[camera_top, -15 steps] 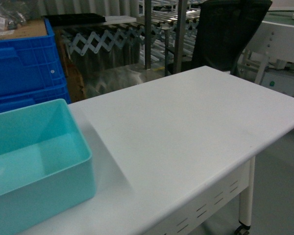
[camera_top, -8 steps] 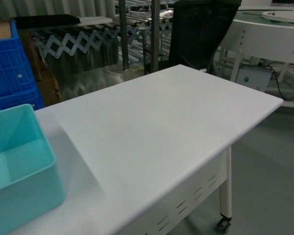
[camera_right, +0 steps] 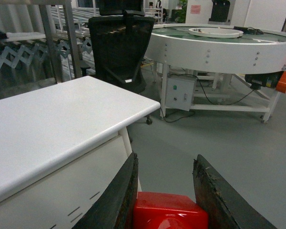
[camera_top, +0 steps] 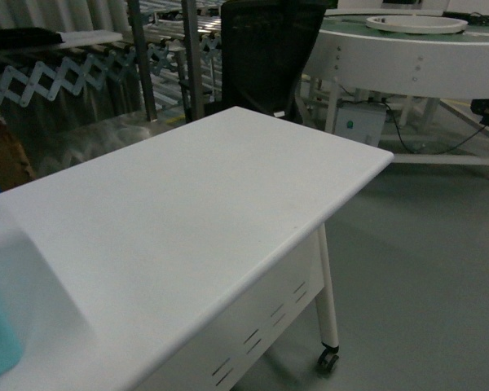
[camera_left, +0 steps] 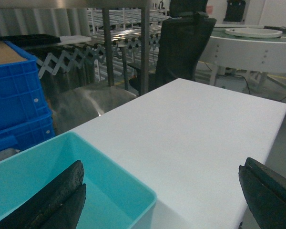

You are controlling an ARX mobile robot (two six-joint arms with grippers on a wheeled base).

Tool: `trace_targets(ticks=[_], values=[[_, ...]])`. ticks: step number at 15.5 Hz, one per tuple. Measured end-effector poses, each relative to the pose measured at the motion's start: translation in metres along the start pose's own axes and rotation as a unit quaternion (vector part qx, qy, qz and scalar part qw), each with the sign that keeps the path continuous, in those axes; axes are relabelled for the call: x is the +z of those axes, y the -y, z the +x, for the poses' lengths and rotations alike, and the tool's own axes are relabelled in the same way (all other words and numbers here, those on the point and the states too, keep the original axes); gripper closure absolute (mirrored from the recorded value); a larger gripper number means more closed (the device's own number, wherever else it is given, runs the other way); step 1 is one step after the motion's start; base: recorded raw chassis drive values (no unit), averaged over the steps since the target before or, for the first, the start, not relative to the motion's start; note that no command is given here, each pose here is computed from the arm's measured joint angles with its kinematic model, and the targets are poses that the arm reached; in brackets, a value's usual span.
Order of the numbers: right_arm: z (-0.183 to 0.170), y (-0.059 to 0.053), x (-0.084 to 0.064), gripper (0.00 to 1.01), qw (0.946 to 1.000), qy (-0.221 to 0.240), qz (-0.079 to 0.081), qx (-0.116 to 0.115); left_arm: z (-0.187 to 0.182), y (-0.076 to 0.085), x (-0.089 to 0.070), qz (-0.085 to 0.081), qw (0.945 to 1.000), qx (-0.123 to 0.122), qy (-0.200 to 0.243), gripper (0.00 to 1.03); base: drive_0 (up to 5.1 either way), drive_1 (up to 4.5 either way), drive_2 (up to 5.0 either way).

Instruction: Pick red block from blue box to shelf

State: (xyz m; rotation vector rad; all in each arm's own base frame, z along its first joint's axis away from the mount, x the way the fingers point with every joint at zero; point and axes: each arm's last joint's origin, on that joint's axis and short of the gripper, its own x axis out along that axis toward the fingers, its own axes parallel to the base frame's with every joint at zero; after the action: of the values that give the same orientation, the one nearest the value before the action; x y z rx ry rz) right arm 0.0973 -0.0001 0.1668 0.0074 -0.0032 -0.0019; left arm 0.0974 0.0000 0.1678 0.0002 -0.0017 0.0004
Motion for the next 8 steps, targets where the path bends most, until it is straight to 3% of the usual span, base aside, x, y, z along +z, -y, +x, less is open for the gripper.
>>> trace_targets(ticks=[8], values=[[0.0000,0.0000,0.0000,0.73,1.0000,0.000,0.000,0.000,0.0000,0.0000,0.0000,0.000,1.0000,0.000,0.000,0.05,-1.6,-1.61,-1.6]])
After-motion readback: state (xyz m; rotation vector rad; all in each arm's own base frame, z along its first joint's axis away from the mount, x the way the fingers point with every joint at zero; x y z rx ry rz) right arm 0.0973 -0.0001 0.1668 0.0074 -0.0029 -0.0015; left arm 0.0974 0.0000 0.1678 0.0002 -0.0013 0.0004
